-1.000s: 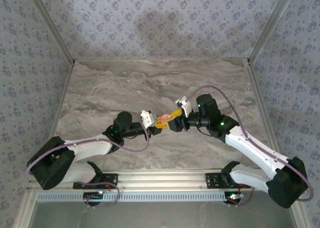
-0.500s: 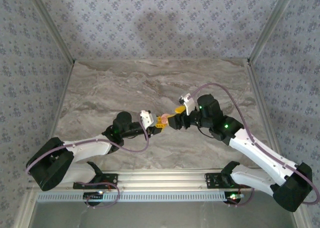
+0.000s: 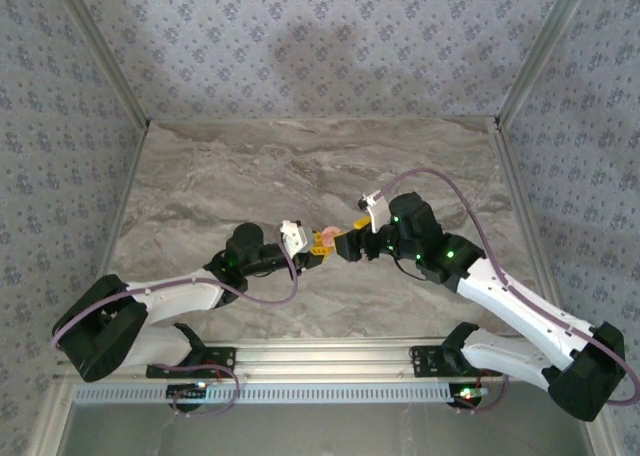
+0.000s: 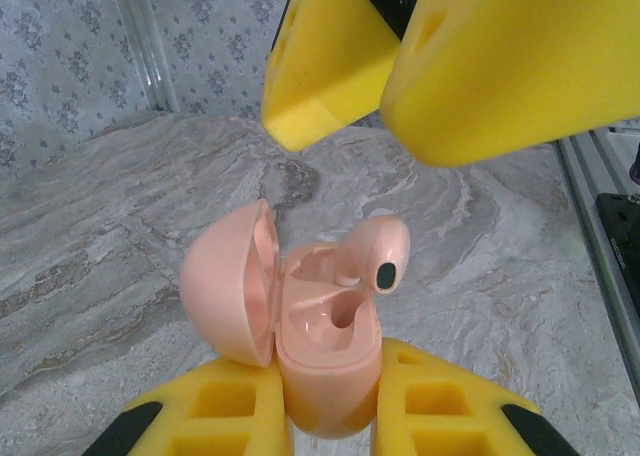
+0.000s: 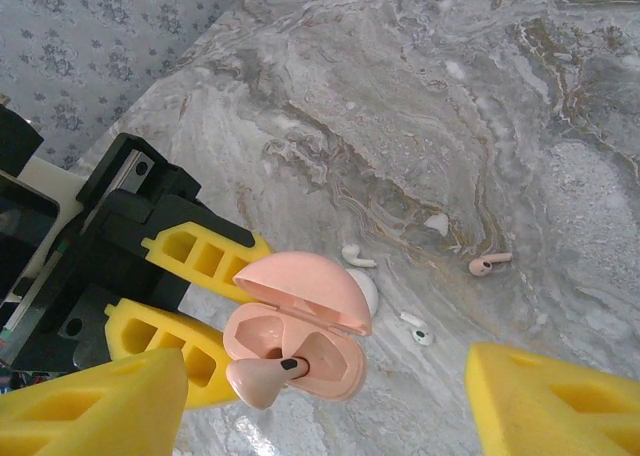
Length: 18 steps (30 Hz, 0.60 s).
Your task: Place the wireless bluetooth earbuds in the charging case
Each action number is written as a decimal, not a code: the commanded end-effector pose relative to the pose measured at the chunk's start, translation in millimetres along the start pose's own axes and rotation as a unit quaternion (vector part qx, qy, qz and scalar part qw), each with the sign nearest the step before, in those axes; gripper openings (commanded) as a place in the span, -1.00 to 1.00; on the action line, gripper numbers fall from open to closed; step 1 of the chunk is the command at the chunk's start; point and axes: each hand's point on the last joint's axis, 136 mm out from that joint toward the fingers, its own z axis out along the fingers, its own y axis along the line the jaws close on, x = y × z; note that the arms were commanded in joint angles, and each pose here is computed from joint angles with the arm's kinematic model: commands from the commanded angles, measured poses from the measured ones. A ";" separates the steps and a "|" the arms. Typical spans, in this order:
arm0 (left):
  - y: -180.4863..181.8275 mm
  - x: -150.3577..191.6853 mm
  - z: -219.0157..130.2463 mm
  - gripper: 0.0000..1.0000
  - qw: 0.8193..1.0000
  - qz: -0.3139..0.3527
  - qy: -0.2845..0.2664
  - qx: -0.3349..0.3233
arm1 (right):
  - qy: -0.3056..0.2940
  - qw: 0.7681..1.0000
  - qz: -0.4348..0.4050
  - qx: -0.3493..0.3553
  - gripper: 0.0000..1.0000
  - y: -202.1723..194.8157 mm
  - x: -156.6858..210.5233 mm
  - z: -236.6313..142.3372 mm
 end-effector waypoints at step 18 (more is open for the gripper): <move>1.2 -21.8 0.7 -0.76 1.000 0.017 -0.024 0.000 | 0.037 0.999 0.017 0.020 0.62 -14.7 16.8 16.7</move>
